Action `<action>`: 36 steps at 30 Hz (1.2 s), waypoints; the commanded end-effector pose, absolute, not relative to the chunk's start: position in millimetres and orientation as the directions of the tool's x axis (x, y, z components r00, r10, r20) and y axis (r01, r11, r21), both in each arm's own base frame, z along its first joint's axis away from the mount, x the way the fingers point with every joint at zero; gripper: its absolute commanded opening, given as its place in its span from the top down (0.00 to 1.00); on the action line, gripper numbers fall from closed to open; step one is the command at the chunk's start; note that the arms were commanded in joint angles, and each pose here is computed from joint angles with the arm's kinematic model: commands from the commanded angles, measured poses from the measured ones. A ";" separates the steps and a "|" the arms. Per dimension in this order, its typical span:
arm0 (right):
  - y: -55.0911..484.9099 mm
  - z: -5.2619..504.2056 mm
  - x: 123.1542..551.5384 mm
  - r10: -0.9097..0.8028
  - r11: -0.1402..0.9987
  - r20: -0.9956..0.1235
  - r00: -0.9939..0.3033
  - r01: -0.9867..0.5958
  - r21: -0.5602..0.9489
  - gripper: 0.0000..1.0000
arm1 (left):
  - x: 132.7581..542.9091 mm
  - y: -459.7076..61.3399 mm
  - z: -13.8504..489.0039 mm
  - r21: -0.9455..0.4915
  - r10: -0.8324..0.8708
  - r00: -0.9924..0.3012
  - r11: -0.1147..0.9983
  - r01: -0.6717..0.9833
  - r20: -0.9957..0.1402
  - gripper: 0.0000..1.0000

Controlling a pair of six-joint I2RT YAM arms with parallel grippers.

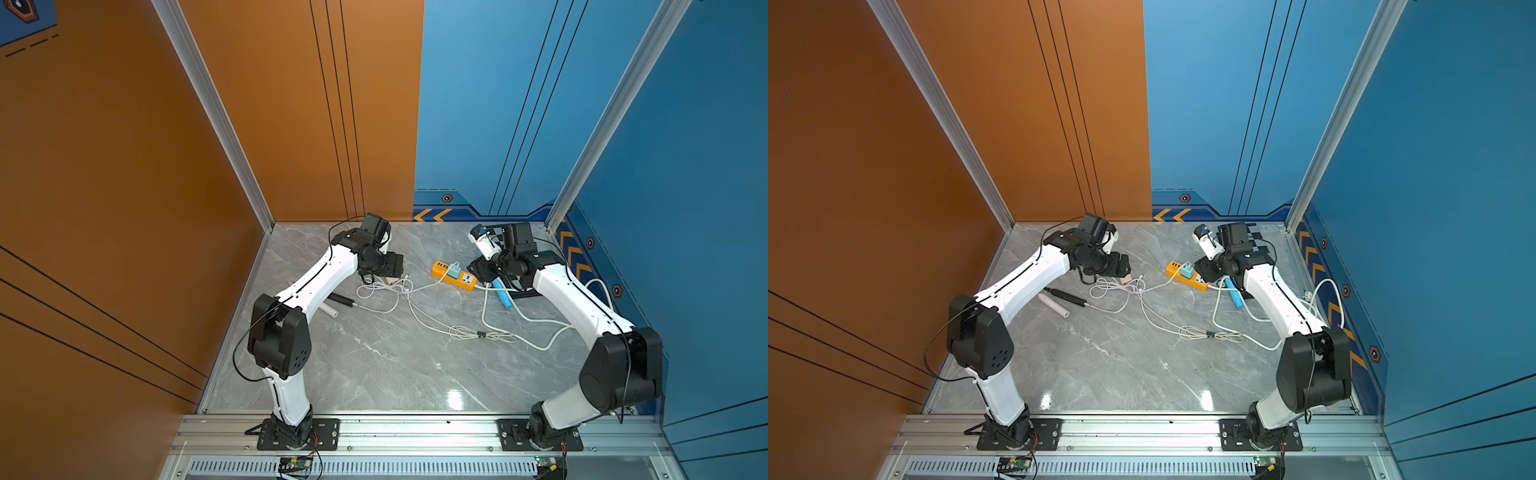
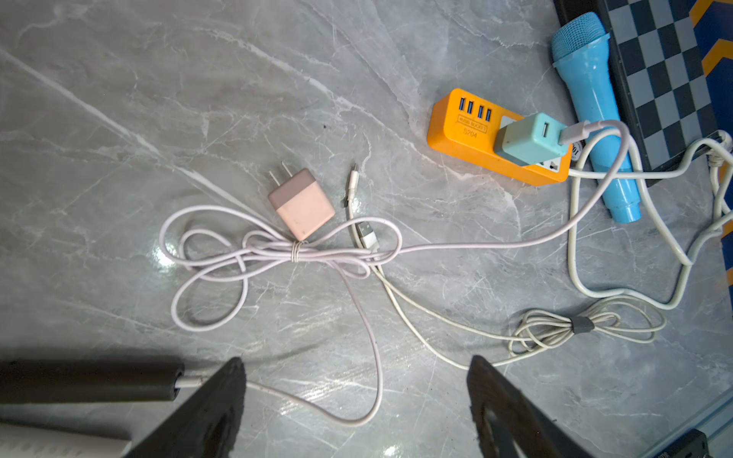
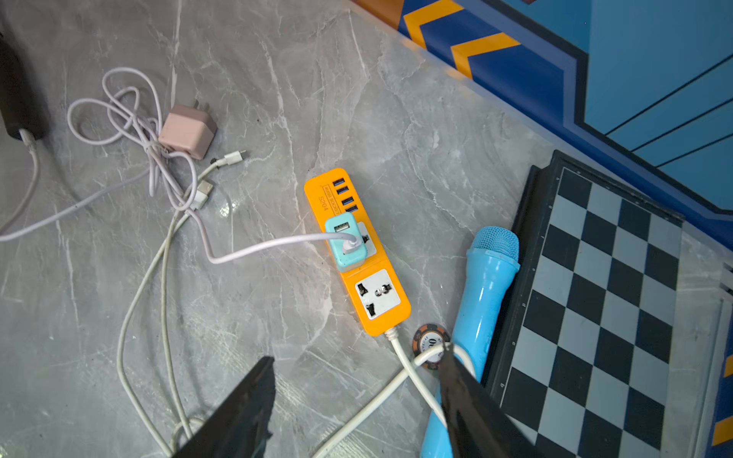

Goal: Charge the electric toothbrush
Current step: Insert the plug into the socket, then move the charging cable to the center of the board.

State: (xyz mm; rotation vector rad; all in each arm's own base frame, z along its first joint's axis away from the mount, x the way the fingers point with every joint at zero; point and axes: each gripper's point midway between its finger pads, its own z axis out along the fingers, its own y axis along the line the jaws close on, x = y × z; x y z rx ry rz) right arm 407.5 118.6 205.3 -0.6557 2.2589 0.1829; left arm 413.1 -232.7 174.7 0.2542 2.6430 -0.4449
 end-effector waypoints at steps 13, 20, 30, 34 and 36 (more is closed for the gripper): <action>214.1 147.7 330.2 -0.176 0.908 -0.717 -0.675 -0.392 0.146 0.39 | 353.4 -276.6 122.5 -0.188 0.207 -0.918 0.941 0.281 -0.339 0.33; 274.6 78.2 350.5 -0.337 0.870 -0.660 -0.671 -0.491 0.055 0.37 | 364.7 -212.5 156.1 -0.207 0.092 -0.913 0.960 0.187 -0.397 0.29; 305.2 22.1 333.8 -0.507 0.794 -0.540 -0.672 -0.608 0.011 0.46 | 361.5 -155.2 164.2 -0.204 -0.007 -0.911 0.975 0.084 -0.413 0.24; 292.1 7.6 320.3 -0.542 0.795 -0.479 -0.690 -0.606 -0.026 0.59 | 362.1 -155.1 161.4 -0.205 -0.008 -0.914 0.975 0.083 -0.406 0.24; 283.6 4.2 313.8 -0.555 0.796 -0.448 -0.701 -0.603 -0.044 0.75 | 362.7 -154.9 161.9 -0.204 -0.007 -0.913 0.975 0.084 -0.408 0.24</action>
